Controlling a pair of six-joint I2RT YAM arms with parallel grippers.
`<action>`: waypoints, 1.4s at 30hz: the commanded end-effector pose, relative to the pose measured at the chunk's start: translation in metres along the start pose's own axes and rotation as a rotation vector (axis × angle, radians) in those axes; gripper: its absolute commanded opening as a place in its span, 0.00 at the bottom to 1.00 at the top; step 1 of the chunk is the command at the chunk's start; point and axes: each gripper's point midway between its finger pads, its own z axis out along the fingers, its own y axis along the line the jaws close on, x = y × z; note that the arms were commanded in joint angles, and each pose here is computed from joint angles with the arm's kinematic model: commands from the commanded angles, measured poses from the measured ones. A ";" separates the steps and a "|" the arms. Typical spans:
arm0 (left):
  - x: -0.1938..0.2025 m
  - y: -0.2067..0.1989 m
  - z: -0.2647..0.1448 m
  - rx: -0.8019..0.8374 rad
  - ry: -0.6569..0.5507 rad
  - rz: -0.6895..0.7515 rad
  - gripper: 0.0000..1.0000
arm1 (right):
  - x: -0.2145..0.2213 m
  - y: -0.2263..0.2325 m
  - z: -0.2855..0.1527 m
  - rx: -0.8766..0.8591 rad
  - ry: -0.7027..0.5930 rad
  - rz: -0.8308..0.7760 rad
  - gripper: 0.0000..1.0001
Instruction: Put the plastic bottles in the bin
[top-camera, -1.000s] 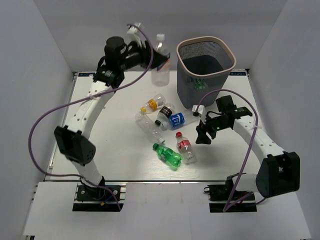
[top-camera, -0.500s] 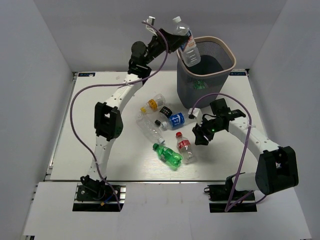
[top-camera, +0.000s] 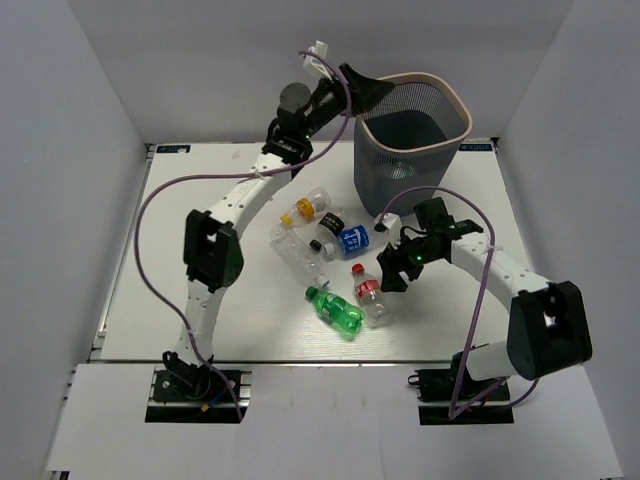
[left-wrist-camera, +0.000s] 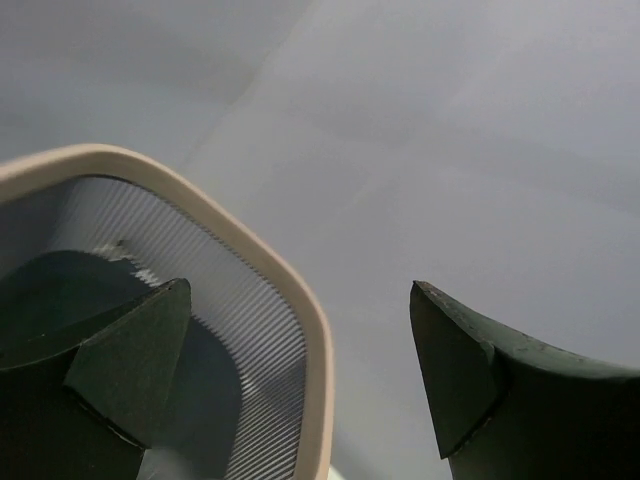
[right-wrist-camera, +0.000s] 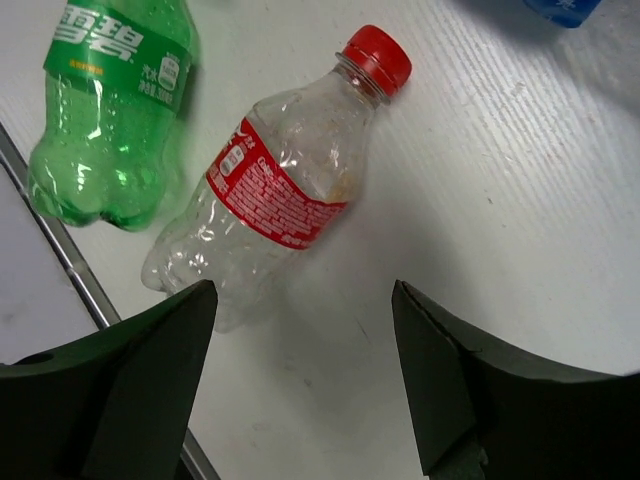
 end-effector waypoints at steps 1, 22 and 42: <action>-0.086 -0.076 -0.037 -0.088 -0.093 0.288 1.00 | -0.021 0.006 0.010 -0.046 -0.042 0.080 0.76; 0.076 0.049 -0.398 -1.226 0.116 -0.090 1.00 | 0.021 -0.003 0.073 0.199 0.251 0.341 0.76; 0.145 0.104 -0.368 -1.339 0.334 -0.241 1.00 | -0.260 0.076 -0.146 0.188 -0.768 -0.453 0.05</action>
